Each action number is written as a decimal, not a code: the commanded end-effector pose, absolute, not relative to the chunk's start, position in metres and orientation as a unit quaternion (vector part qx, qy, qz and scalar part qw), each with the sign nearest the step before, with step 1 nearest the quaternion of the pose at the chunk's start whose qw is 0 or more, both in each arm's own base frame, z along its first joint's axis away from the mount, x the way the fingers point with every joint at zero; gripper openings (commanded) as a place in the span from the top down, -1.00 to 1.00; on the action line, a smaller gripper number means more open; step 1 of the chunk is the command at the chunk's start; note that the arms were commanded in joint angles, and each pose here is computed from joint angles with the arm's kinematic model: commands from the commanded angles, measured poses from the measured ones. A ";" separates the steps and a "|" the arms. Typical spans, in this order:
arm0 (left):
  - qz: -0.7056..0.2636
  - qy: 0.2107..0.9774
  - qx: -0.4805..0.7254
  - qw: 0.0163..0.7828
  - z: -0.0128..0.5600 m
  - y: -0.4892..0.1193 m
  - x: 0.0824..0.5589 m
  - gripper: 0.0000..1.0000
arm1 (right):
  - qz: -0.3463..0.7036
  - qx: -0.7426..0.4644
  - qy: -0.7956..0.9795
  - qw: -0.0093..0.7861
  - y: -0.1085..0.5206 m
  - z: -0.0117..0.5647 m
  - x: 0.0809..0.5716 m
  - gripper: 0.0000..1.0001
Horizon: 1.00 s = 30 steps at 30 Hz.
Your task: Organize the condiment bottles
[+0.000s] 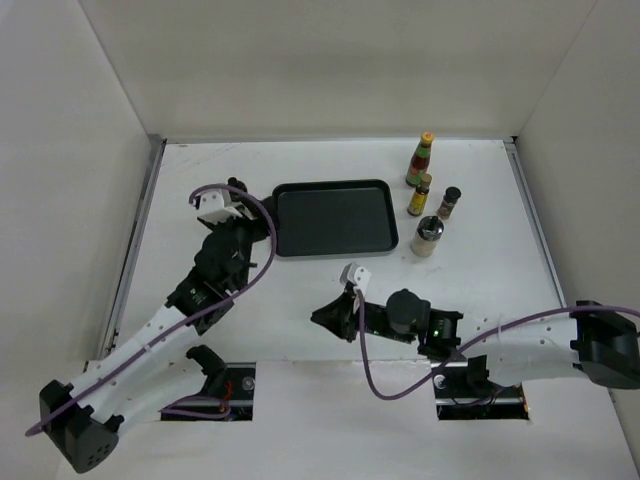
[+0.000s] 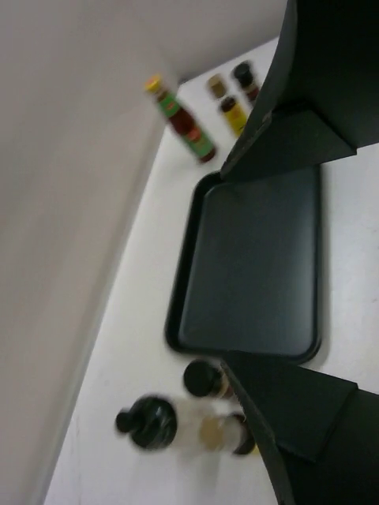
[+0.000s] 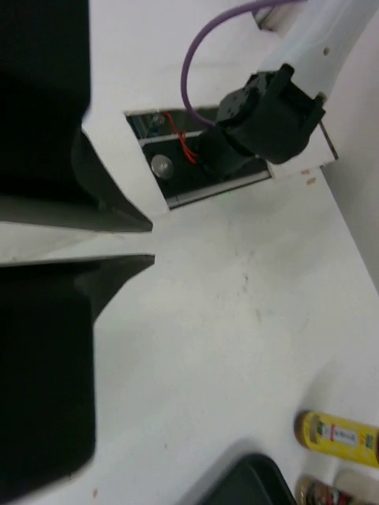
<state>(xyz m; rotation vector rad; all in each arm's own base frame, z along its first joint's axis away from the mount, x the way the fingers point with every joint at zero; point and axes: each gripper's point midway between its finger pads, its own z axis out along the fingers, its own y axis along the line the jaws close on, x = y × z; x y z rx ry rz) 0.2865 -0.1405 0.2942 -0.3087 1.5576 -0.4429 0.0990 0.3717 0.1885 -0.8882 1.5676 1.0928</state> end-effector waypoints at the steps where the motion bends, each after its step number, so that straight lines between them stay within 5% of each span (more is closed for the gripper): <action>1: -0.108 0.685 -0.168 0.701 0.296 -0.099 0.316 -0.15 | 0.472 -0.297 0.644 0.524 0.364 0.220 0.124 0.65; 2: -0.095 0.689 -0.178 0.696 0.290 -0.091 0.320 0.13 | 0.466 -0.284 0.652 0.526 0.359 0.221 0.132 0.70; 4: -0.053 0.707 -0.189 0.679 0.275 -0.072 0.329 0.14 | 0.455 -0.258 0.665 0.533 0.350 0.222 0.148 0.73; 8: -0.008 0.730 -0.204 0.652 0.251 -0.049 0.338 -0.38 | 0.435 -0.216 0.678 0.551 0.330 0.220 0.174 0.22; 10: 0.005 0.739 -0.204 0.642 0.244 -0.046 0.345 -0.45 | 0.429 -0.205 0.680 0.558 0.323 0.219 0.181 -0.07; 13: 0.022 0.750 -0.204 0.628 0.233 -0.043 0.354 -0.47 | 0.419 -0.182 0.689 0.563 0.316 0.216 0.192 -0.17; 17: 0.017 0.768 -0.194 0.611 0.216 -0.048 0.369 -0.42 | 0.407 -0.160 0.704 0.560 0.309 0.210 0.204 -0.03; 22: 0.021 0.775 -0.192 0.602 0.202 -0.051 0.377 -0.29 | 0.404 -0.150 0.711 0.556 0.306 0.207 0.208 0.56; 30: 0.032 0.777 -0.198 0.596 0.191 -0.048 0.389 -0.11 | 0.397 -0.155 0.716 0.553 0.308 0.203 0.210 0.53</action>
